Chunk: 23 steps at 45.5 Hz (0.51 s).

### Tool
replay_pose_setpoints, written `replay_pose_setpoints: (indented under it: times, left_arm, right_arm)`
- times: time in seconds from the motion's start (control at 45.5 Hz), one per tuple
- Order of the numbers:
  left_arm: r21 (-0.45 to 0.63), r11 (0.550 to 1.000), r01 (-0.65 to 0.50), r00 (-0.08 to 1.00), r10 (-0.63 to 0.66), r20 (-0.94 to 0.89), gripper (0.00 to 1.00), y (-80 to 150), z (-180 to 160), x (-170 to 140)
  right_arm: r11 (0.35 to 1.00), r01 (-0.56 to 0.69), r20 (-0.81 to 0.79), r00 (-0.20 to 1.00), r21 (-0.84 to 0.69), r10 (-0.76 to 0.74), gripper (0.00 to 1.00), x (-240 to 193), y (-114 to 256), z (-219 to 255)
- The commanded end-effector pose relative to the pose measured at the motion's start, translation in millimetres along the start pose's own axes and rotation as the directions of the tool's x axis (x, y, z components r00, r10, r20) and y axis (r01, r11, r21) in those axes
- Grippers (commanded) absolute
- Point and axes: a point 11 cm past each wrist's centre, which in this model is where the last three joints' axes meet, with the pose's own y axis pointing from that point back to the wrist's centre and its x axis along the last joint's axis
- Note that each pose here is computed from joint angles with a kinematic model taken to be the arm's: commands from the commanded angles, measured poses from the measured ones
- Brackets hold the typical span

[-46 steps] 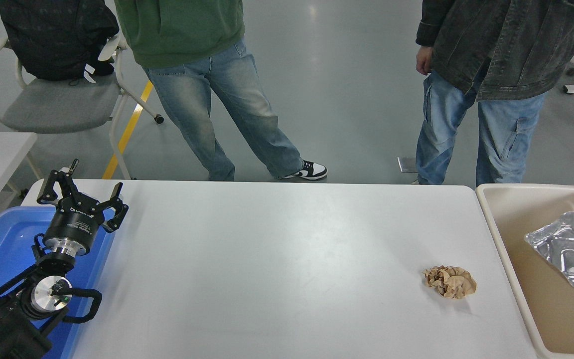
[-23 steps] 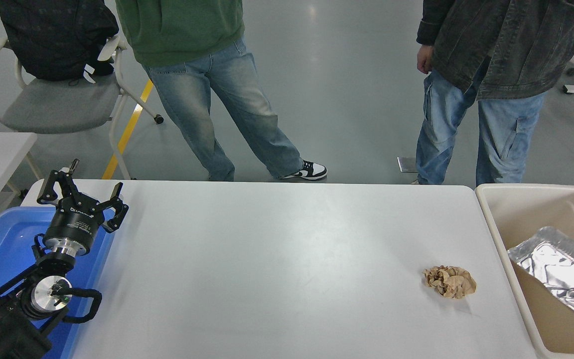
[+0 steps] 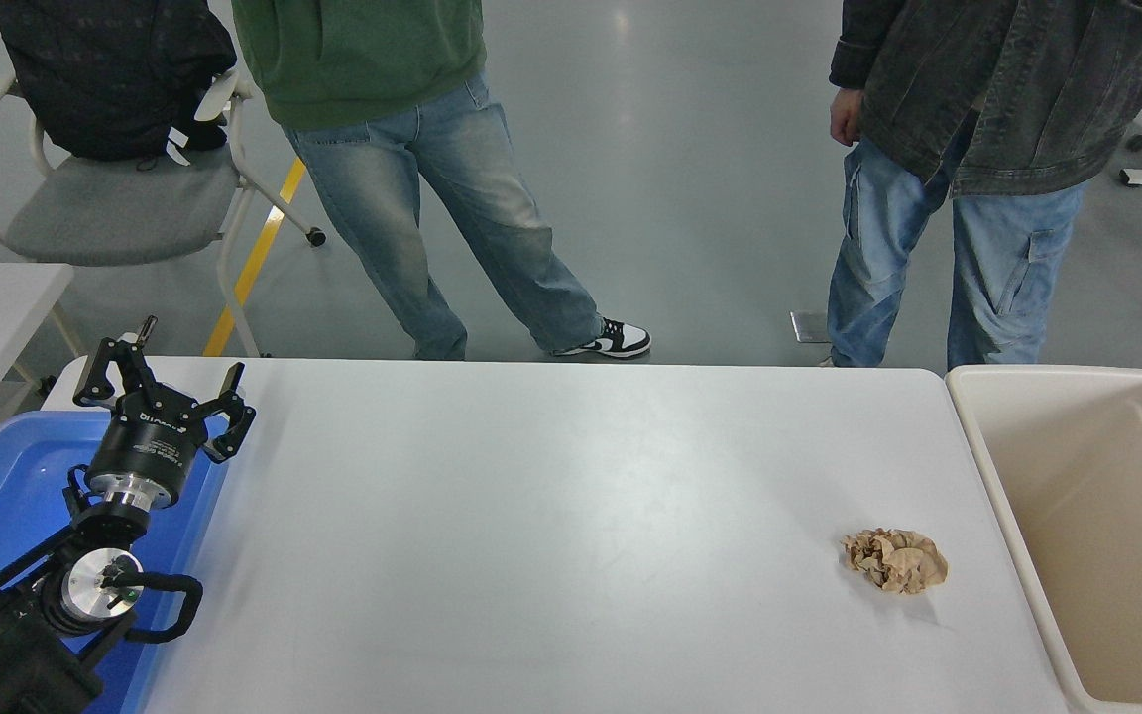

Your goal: Clean the table surface

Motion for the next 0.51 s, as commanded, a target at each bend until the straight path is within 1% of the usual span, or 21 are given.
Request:
replay_pose_setpoints:
  times: [0.0,0.088,0.176,0.242,0.308,0.352,0.374,0.418,0.484]
  left_arm:
    - [0.000,1.000,0.000,1.000,0.000,0.000,0.99,0.0,0.0,0.0]
    - [0.000,1.000,0.000,1.000,0.000,0.000,0.99,0.0,0.0,0.0]
    - [0.000,1.000,0.000,1.000,0.000,0.000,0.99,0.0,0.0,0.0]
    - [0.000,1.000,0.000,1.000,0.000,0.000,0.99,0.0,0.0,0.0]
    - [0.000,1.000,0.000,1.000,0.000,0.000,0.99,0.0,0.0,0.0]
    - [0.000,1.000,0.000,1.000,0.000,0.000,0.99,0.0,0.0,0.0]
    - [0.000,1.000,0.000,1.000,0.000,0.000,0.99,0.0,0.0,0.0]
    - [0.000,1.000,0.000,1.000,0.000,0.000,0.99,0.0,0.0,0.0]
    - [0.000,1.000,0.000,1.000,0.000,0.000,0.99,0.0,0.0,0.0]
  right_arm:
    - [1.000,0.026,0.086,0.996,0.008,-0.027,0.99,9.5,-4.4,-10.0]
    - [0.999,0.023,0.155,0.988,0.027,-0.027,0.99,12.2,-6.9,-25.5]
    - [0.999,0.037,0.215,0.976,0.025,-0.041,0.99,9.4,-7.0,-27.4]
    - [0.997,0.066,0.310,0.948,0.029,-0.072,0.99,2.2,-6.5,-30.6]
    - [0.994,0.092,0.482,0.870,0.060,-0.110,0.99,0.5,-6.3,-44.0]
    - [0.989,0.107,0.591,0.794,0.097,-0.144,0.99,1.3,-4.9,-57.2]
    - [0.984,0.118,0.651,0.739,0.134,-0.177,0.99,0.3,-2.8,-71.5]
    - [0.976,0.132,0.697,0.683,0.173,-0.216,0.99,-4.0,1.3,-83.3]
    - [0.972,0.138,0.732,0.640,0.192,-0.235,0.99,-7.5,3.7,-90.7]
